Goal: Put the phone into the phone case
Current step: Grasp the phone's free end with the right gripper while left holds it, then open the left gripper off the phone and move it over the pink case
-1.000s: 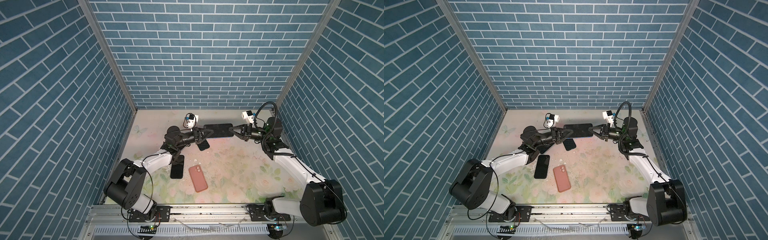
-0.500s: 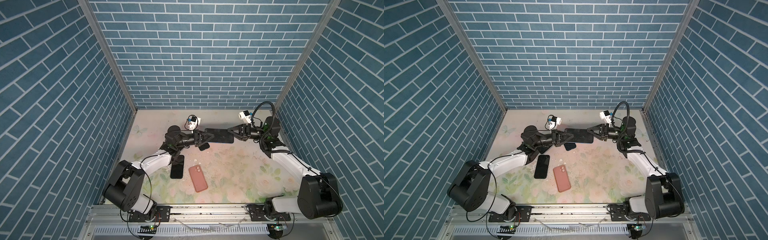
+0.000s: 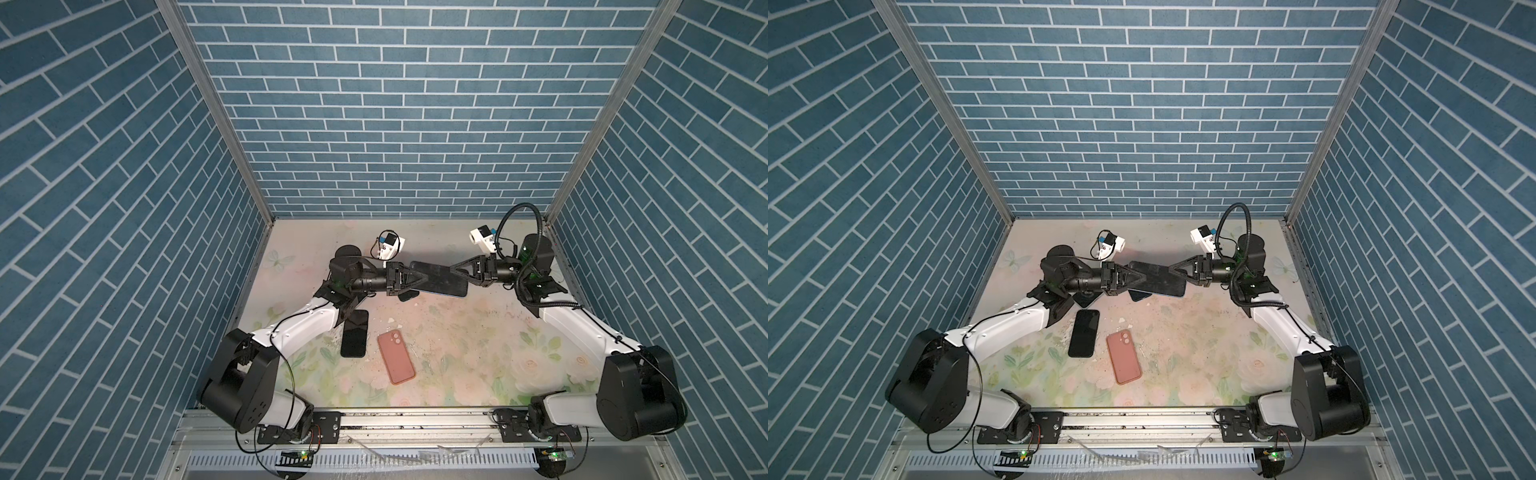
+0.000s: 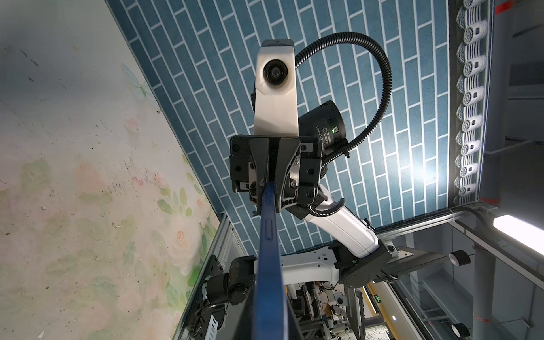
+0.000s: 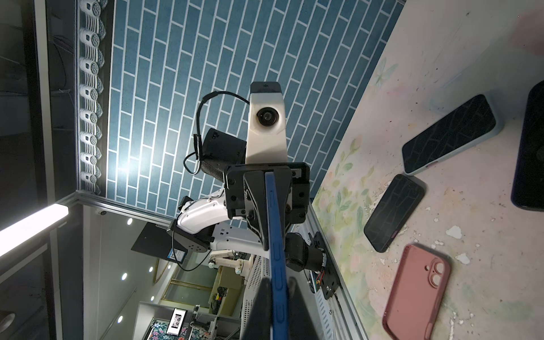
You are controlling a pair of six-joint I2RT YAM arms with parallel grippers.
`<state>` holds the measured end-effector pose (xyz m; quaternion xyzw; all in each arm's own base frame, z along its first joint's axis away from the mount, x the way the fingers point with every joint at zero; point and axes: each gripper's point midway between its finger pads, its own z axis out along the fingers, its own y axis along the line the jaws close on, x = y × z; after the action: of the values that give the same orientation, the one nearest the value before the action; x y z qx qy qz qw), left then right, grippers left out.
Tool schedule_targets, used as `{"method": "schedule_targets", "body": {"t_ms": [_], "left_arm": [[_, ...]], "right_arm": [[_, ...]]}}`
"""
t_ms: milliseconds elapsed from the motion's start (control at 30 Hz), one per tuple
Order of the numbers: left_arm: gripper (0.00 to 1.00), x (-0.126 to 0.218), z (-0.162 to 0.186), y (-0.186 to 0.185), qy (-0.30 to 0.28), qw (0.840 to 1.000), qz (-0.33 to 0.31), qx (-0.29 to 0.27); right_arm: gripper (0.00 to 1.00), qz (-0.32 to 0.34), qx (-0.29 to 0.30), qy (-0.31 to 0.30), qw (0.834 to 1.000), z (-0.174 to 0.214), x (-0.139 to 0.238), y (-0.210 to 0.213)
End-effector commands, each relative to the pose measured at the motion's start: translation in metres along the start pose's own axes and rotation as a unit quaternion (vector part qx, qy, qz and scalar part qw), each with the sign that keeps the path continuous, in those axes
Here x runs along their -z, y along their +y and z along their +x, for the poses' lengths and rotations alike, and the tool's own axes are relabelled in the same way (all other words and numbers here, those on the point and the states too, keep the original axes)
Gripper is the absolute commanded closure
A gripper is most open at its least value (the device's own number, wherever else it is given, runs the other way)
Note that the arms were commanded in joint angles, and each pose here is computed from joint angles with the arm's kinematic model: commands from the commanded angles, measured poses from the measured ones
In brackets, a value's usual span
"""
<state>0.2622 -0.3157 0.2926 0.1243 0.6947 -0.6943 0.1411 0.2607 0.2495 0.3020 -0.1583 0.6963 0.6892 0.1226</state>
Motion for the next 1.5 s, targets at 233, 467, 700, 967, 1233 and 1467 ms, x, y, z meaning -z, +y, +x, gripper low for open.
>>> {"method": "schedule_targets", "body": {"t_ms": [233, 467, 700, 967, 1233, 1467], "left_arm": [[0.51, 0.005, -0.012, -0.009, -0.036, 0.999, -0.002, -0.016], [0.34, 0.031, -0.012, 0.021, -0.095, 0.993, -0.065, 0.03], [0.36, 0.088, 0.049, 0.081, -0.074, 0.929, -0.357, 0.066], [0.41, 0.126, 0.126, 0.122, 0.046, 0.806, -0.588, 0.037], [0.39, 0.122, 0.128, 0.143, 0.116, 0.744, -0.657, 0.035], [0.39, 0.069, 0.139, 0.17, 0.054, 0.772, -0.622, 0.122]], "right_arm": [[1.0, -0.014, 0.048, 0.002, 0.999, -0.004, -0.002, 0.031], [1.0, 0.016, 0.048, -0.058, 0.997, -0.026, 0.013, 0.035], [1.0, 0.171, 0.037, -0.093, 0.98, -0.018, 0.038, -0.002], [1.0, 0.245, 0.016, -0.088, 0.966, 0.008, 0.052, -0.026], [1.0, 0.265, 0.0, -0.067, 0.962, 0.046, 0.059, -0.033], [1.0, 0.299, -0.016, -0.083, 0.95, 0.051, 0.07, -0.049]]}}
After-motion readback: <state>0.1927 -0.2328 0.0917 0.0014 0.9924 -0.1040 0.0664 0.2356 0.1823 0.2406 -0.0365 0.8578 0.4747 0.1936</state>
